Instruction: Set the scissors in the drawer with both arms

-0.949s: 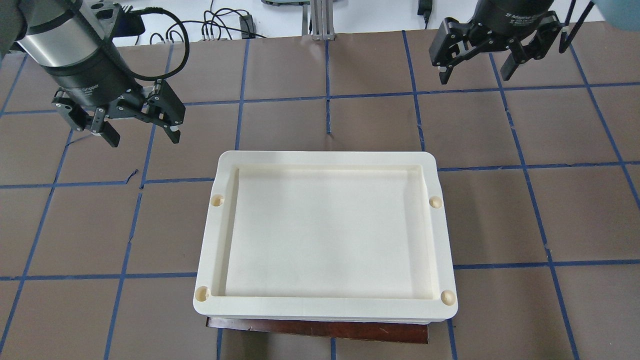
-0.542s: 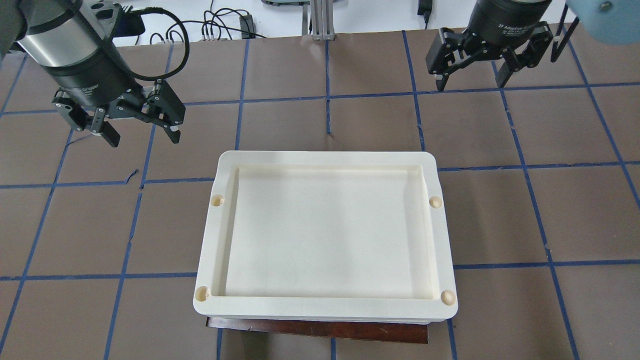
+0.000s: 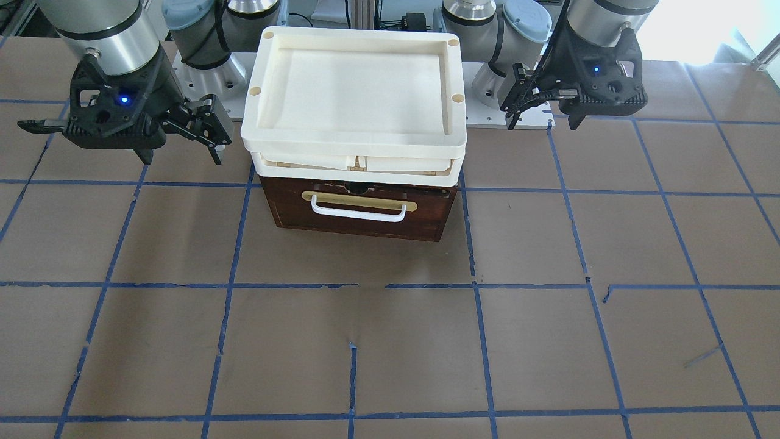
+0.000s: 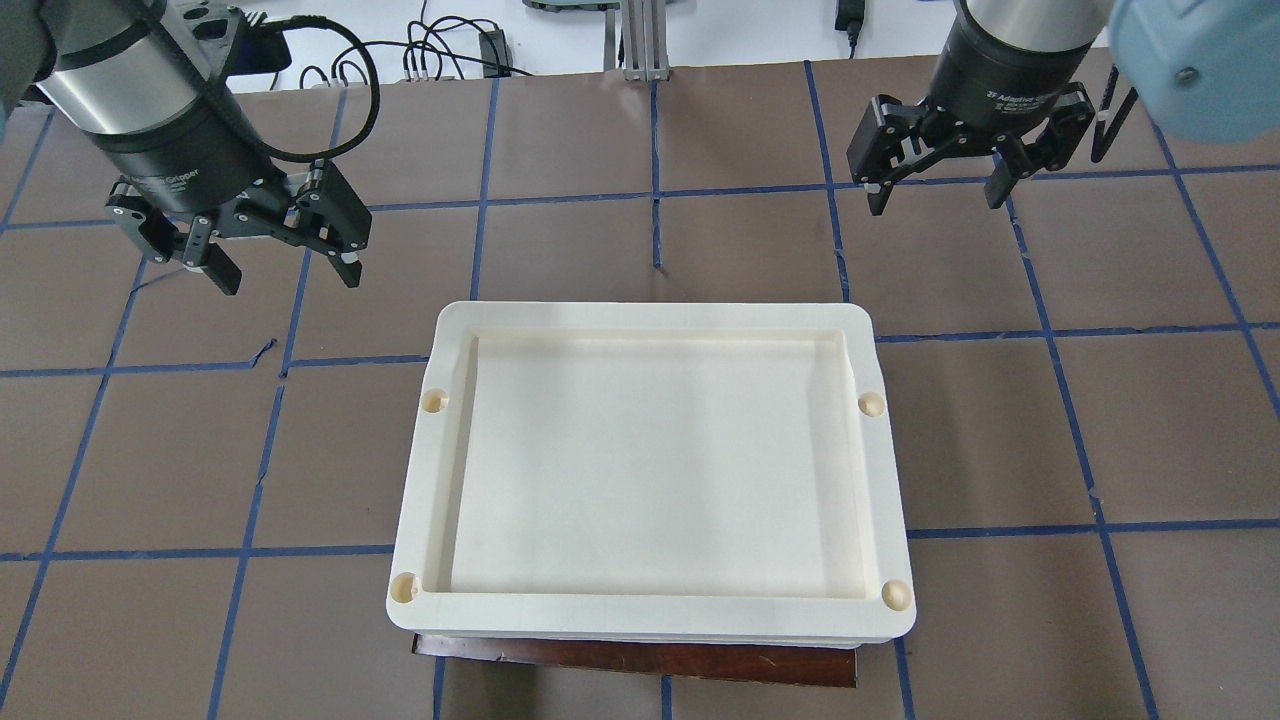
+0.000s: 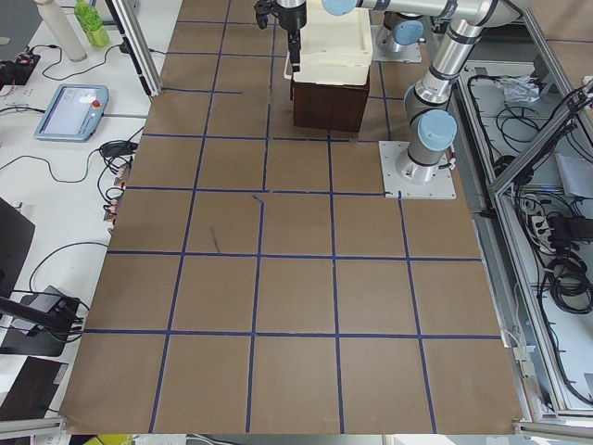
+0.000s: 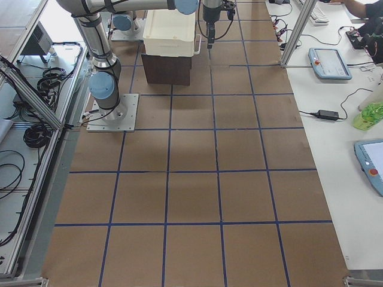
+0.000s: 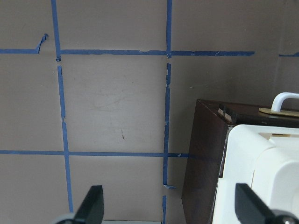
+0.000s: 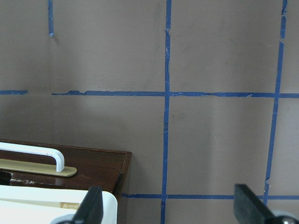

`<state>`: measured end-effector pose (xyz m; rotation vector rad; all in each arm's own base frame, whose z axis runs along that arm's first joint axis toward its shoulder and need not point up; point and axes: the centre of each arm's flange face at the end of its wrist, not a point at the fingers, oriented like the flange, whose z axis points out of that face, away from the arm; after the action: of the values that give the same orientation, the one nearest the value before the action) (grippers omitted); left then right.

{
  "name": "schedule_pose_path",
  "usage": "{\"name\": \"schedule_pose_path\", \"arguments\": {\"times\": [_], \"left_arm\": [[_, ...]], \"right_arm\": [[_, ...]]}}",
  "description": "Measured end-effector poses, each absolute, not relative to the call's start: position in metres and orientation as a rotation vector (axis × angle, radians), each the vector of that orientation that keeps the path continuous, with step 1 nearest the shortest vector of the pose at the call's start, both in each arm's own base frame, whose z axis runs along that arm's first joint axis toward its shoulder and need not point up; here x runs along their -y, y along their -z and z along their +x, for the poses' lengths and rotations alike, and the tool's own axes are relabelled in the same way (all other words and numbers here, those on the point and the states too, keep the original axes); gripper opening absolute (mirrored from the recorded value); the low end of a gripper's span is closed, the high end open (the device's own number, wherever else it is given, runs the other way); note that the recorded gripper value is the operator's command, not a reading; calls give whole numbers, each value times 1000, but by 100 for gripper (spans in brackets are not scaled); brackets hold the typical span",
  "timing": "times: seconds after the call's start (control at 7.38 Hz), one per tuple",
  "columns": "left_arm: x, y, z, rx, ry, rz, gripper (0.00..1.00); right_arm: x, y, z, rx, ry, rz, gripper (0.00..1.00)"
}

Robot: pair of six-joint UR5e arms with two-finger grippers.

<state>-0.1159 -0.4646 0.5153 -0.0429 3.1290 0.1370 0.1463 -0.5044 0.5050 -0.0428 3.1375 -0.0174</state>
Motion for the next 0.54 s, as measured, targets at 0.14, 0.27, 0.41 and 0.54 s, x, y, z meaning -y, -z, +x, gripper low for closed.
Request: {"name": "schedule_pose_path", "arguments": {"times": [0.14,0.27,0.41,0.54], "left_arm": [[465,-515,-116,-3129,-137,-42,100],[465,-515,-116,-3128,-137,-42,100],[464,-515,-116,-3128,-137,-42,100],[464,-516,-116,-3128,-136,-42,100]], "right_arm": [[502,-513,145,-3137,45,-48,100],[500,-518,143,-3139,62,-46,100],[498,-519,143,-3138,63,-44,100],[497,-518,144,-3136,60,-37,100]]}}
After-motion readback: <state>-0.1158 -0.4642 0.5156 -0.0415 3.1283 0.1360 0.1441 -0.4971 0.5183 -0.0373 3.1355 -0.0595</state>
